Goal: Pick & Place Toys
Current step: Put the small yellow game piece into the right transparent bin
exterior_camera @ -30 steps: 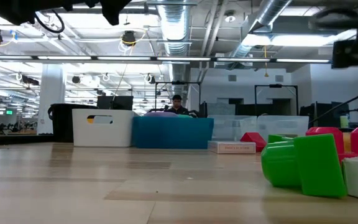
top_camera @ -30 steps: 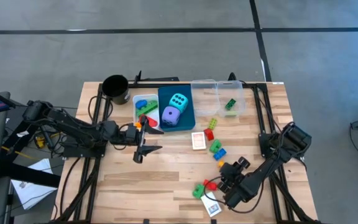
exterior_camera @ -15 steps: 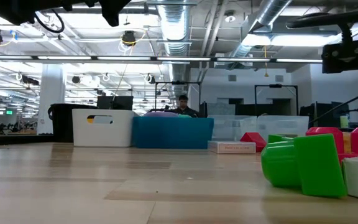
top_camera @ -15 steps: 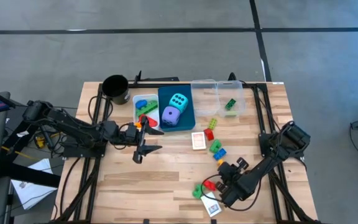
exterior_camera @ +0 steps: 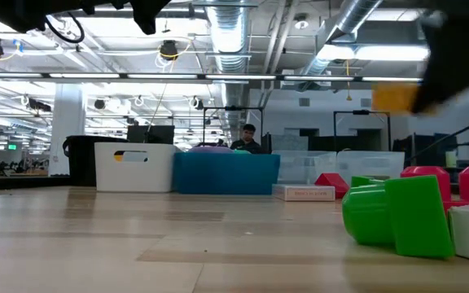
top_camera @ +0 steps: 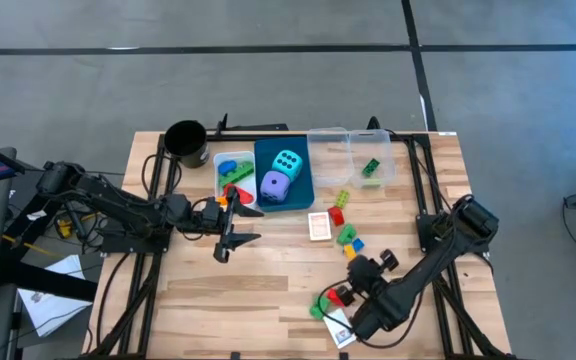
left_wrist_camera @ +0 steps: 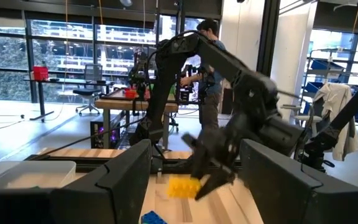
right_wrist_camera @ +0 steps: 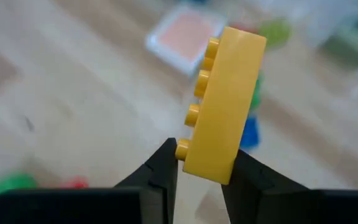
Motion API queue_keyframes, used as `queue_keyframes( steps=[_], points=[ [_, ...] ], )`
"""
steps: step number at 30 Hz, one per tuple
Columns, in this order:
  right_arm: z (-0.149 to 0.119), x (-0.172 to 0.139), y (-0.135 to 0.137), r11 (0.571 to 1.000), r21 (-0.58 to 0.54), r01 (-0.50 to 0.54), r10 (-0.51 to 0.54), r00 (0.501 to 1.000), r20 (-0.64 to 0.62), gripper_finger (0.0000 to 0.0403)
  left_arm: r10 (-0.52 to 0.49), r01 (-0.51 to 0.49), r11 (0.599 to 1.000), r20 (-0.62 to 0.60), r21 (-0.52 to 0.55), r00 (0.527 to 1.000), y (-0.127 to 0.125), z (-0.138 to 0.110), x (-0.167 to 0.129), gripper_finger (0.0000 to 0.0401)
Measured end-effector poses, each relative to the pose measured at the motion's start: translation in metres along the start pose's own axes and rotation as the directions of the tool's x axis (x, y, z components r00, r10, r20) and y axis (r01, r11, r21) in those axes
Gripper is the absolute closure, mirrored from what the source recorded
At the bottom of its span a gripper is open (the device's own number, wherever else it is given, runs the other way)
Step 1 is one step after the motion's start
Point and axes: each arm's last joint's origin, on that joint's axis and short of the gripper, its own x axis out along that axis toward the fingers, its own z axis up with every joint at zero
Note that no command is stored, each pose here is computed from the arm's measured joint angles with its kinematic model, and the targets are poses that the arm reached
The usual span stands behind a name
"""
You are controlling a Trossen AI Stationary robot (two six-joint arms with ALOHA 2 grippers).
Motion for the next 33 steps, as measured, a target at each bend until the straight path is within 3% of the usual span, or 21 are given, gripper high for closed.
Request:
queue_keyframes(
  steps=[8, 17, 28, 33],
  points=[
    [0.031, -0.021, -0.012, 0.996, 0.038, 0.079, -0.085, 0.971, 0.225, 0.0316, 0.000, 0.000, 1.000, 0.000, 0.000, 1.000, 0.000, 0.000, 0.000, 0.0166],
    [0.069, 0.025, -0.045, 0.968, 0.071, 0.241, -0.251, 0.939, 0.235, 0.0316, 0.001, -0.003, 1.000, -0.054, -0.026, 0.999, 0.000, -0.005, 0.000, 0.0168],
    [0.141, 0.074, -0.156, 0.845, 0.204, 0.494, -0.530, 0.823, 0.205, 0.0316, 0.010, -0.051, 0.982, -0.223, -0.181, 0.975, 0.001, -0.021, -0.002, 0.0173],
    [0.162, 0.081, -0.194, 0.834, 0.215, 0.508, -0.544, 0.824, 0.162, 0.0316, 0.011, -0.067, 0.973, -0.248, -0.220, 0.969, 0.001, -0.024, -0.003, 0.0180]
  ],
)
